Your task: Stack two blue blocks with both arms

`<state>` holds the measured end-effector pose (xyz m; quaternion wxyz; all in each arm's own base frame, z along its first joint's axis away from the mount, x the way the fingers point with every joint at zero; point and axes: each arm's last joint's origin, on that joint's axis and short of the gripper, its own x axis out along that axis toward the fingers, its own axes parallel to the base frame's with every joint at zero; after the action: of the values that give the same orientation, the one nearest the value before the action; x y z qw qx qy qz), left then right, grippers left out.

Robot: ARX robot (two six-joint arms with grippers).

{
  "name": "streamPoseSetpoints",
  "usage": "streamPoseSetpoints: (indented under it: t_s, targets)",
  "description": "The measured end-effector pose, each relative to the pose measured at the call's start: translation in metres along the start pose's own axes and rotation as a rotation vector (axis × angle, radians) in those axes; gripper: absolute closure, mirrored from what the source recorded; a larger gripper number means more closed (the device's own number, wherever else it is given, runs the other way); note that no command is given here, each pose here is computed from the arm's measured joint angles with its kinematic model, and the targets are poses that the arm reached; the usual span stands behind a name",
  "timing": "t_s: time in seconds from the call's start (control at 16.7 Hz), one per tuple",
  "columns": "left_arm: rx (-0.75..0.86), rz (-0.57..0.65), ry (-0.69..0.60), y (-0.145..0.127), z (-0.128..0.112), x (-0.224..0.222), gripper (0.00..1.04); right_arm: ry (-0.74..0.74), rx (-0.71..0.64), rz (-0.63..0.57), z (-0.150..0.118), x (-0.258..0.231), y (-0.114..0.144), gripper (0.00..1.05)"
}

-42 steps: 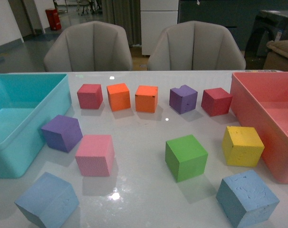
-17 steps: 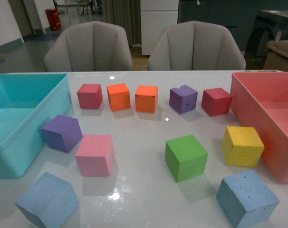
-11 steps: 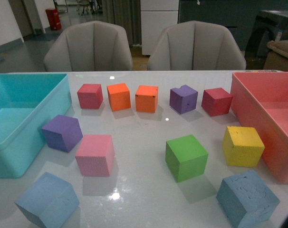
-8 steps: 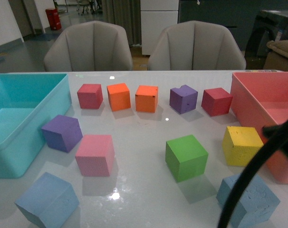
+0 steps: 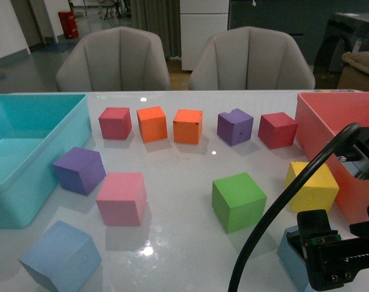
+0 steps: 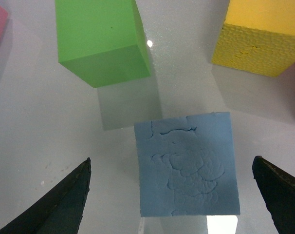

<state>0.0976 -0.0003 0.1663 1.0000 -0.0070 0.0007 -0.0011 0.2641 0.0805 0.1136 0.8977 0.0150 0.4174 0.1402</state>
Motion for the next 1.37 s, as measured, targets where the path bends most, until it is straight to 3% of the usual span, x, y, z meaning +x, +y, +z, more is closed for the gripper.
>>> streamPoseSetpoints:
  t_s: [0.84, 1.08, 1.31, 1.37]
  targets:
    - [0.0, 0.0, 0.0, 0.0, 0.0, 0.0, 0.07, 0.054, 0.007, -0.005, -0.009, 0.037, -0.008, 0.07]
    - [0.0, 0.0, 0.0, 0.0, 0.0, 0.0, 0.07, 0.054, -0.001, -0.006, -0.01, 0.034, -0.008, 0.48]
    - [0.0, 0.0, 0.0, 0.0, 0.0, 0.0, 0.07, -0.017, -0.003, 0.006, 0.007, 0.007, -0.005, 0.57]
    - [0.0, 0.0, 0.0, 0.0, 0.0, 0.0, 0.07, -0.149, -0.043, 0.011, 0.046, -0.022, 0.004, 0.6]
